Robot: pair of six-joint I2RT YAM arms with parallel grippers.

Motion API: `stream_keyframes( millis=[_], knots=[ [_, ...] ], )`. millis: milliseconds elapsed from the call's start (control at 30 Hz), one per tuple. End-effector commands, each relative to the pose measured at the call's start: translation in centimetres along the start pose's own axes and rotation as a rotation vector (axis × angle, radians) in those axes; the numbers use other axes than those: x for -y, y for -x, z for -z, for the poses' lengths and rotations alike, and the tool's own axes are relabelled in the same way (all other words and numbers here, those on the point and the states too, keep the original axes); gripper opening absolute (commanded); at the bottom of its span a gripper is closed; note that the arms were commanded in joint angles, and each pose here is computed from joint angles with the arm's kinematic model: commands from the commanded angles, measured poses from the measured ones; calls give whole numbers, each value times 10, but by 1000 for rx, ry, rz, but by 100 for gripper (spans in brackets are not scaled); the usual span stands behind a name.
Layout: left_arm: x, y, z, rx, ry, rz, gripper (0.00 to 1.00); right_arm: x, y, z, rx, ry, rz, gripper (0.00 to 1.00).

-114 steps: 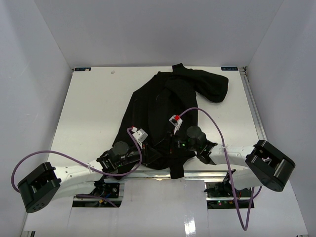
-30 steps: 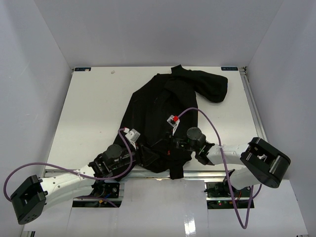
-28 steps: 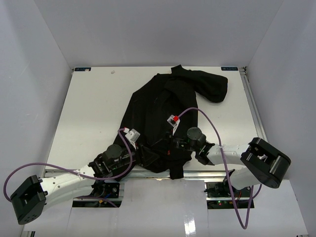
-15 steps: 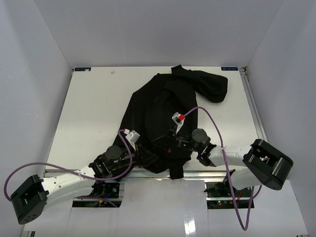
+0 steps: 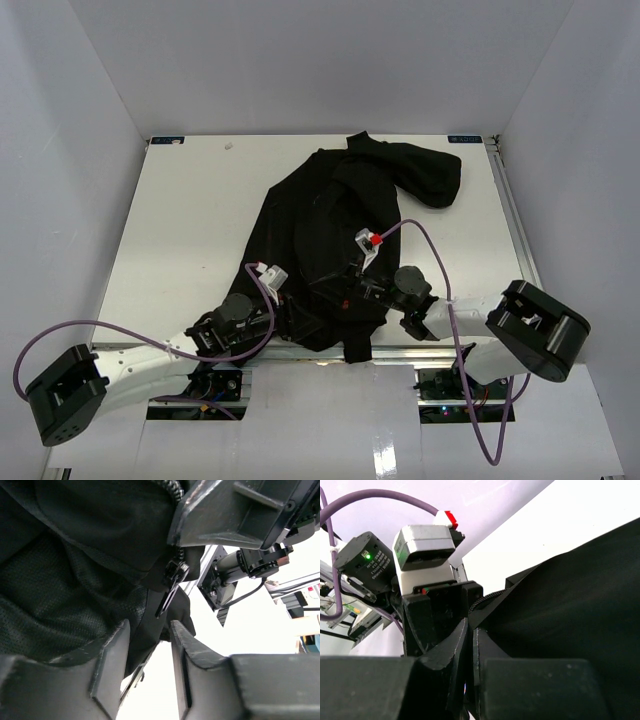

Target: Zip up the jacket

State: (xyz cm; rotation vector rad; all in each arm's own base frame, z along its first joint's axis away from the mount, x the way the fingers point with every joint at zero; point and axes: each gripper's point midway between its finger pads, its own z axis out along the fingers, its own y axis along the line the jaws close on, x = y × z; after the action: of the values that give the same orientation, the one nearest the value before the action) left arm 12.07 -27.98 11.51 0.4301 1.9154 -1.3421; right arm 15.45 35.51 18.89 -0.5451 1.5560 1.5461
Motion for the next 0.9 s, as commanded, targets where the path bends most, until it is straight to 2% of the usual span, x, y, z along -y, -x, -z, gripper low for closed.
stream_keyframes(
  millis=[0,167,367,467,500,567,700,867],
  knots=[
    [-7,16,2,38,88,7,53,-15,27,10,123,27,83,8],
    [-32,23,15,40,280,33,54,18,19,31,88,-173,149,8],
    [-34,42,23,98,348,35,61,37,20,64,103,-324,192,8],
    [-29,65,18,112,396,17,65,47,21,82,105,-417,199,8],
    [-36,59,16,80,423,9,65,51,18,84,101,-431,198,8],
    [-34,75,1,61,461,-14,67,50,21,94,122,-445,203,8],
    [-45,78,-28,-19,531,-39,68,55,25,108,140,-504,212,8],
    [-70,61,-55,-111,594,-45,67,61,35,122,201,-566,223,8]
  ],
)
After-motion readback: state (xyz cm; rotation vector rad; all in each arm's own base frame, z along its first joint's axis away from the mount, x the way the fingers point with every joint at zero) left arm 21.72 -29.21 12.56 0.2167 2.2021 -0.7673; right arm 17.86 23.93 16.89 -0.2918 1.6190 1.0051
